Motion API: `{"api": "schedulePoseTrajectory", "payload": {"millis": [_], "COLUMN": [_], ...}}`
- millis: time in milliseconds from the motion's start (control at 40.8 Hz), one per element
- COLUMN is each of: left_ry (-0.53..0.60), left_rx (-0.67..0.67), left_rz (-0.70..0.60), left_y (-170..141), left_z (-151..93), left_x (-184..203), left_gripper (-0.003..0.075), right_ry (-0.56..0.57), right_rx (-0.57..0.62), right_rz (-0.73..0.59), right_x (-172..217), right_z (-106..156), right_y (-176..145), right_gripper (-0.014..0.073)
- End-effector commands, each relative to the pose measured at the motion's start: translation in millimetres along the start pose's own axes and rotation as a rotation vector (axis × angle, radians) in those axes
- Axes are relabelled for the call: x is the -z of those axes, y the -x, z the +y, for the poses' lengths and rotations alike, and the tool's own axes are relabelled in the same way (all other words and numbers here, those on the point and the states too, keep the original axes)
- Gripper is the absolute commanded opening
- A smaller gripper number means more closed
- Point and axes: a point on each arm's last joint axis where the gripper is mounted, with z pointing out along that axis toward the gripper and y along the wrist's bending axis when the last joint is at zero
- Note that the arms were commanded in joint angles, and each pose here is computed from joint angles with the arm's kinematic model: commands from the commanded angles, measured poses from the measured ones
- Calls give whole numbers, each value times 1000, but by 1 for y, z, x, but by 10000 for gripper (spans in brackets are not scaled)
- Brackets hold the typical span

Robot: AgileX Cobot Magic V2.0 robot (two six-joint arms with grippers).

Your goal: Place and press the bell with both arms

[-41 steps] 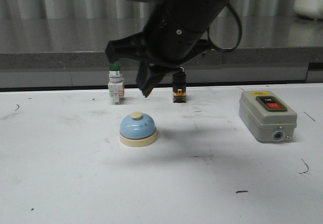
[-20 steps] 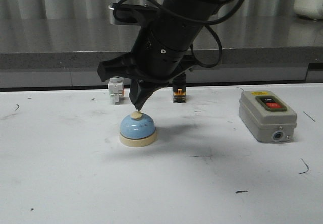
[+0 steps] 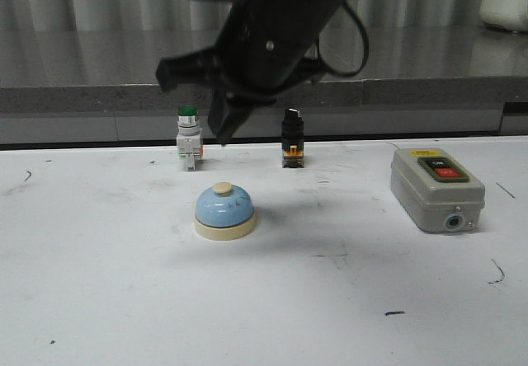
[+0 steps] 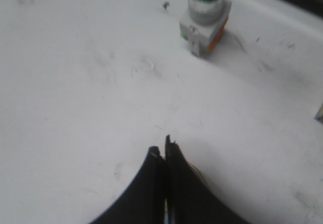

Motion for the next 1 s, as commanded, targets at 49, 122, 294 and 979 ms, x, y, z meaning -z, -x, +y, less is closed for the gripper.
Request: {"api": "schedulePoseTrajectory", "payload": {"millis": [49,122,294,979], "left_ry": [-6,-6,-6,-6], "left_rx": [18,18,18,18], "left_rz": [-97,-97,-97,-97], "left_y": [15,15,15,15], "left_z": [-1,-1,-1,-1], "left_x": [2,2,2,2], "left_gripper": [-20,-20,-20,-20], "right_ry": [-7,-36,-170,-481], "right_rx": [5,-17,-87,-124], "right_rz": [-174,-186,-213,-593], "right_x": [67,87,138,288], "right_z": [-4,-17,-65,-58], "right_y": [29,21,-17,-200], "right_gripper": [-62,-62,-62,-62]}}
